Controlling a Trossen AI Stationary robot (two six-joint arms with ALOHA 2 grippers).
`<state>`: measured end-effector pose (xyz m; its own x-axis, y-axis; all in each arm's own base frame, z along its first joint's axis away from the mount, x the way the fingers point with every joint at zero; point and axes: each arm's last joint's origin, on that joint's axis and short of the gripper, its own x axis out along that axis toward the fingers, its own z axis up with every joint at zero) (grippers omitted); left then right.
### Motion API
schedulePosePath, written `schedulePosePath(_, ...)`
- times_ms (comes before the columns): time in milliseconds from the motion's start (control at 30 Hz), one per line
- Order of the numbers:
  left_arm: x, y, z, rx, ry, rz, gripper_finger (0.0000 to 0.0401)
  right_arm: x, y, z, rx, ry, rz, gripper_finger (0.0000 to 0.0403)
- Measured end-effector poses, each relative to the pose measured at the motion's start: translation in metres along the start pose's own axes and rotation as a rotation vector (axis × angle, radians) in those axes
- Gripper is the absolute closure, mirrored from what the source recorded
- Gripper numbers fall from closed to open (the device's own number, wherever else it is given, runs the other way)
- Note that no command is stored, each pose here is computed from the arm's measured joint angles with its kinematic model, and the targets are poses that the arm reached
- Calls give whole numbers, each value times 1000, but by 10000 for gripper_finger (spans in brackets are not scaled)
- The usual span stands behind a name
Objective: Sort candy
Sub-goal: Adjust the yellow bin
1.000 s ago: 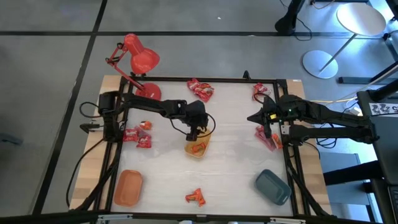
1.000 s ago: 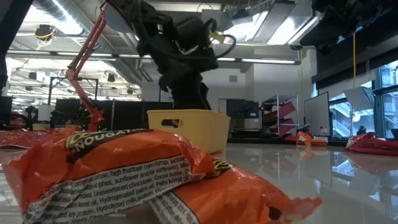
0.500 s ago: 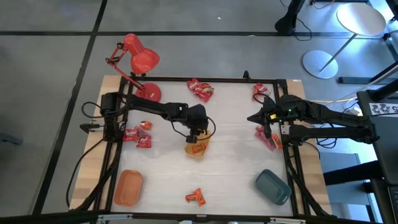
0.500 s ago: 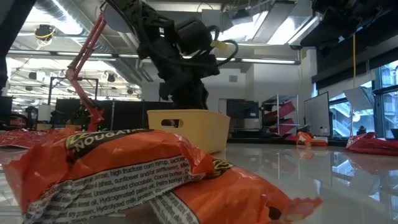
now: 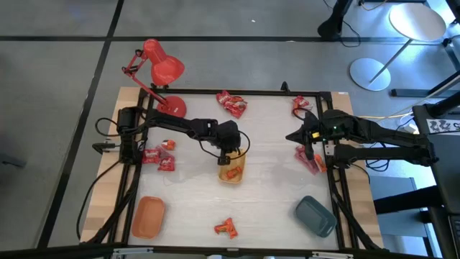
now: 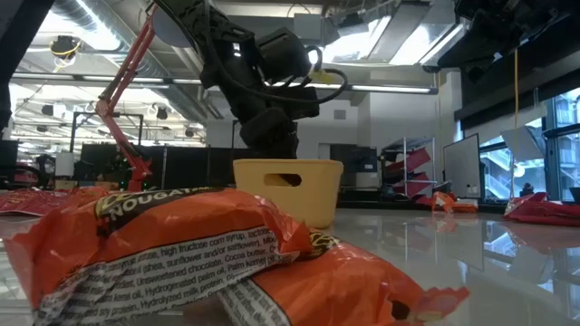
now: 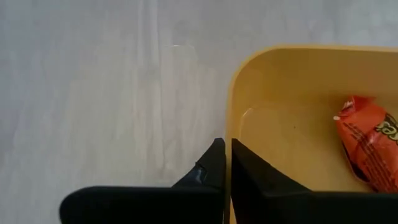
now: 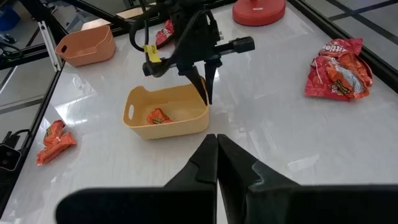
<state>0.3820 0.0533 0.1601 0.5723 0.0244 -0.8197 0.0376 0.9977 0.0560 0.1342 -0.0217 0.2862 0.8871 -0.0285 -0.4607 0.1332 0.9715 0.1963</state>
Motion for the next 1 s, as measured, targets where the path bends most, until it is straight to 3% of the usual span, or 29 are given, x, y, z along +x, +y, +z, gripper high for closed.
schedulePosePath(367, -5, 16, -1, -110, -8, 32, 400, 0, 0, 0, 2, 0, 0, 397)
schedulePosePath(1000, -5, 16, -1, -57, -10, 37, 397, 0, 0, 0, 2, 1, 0, 397)
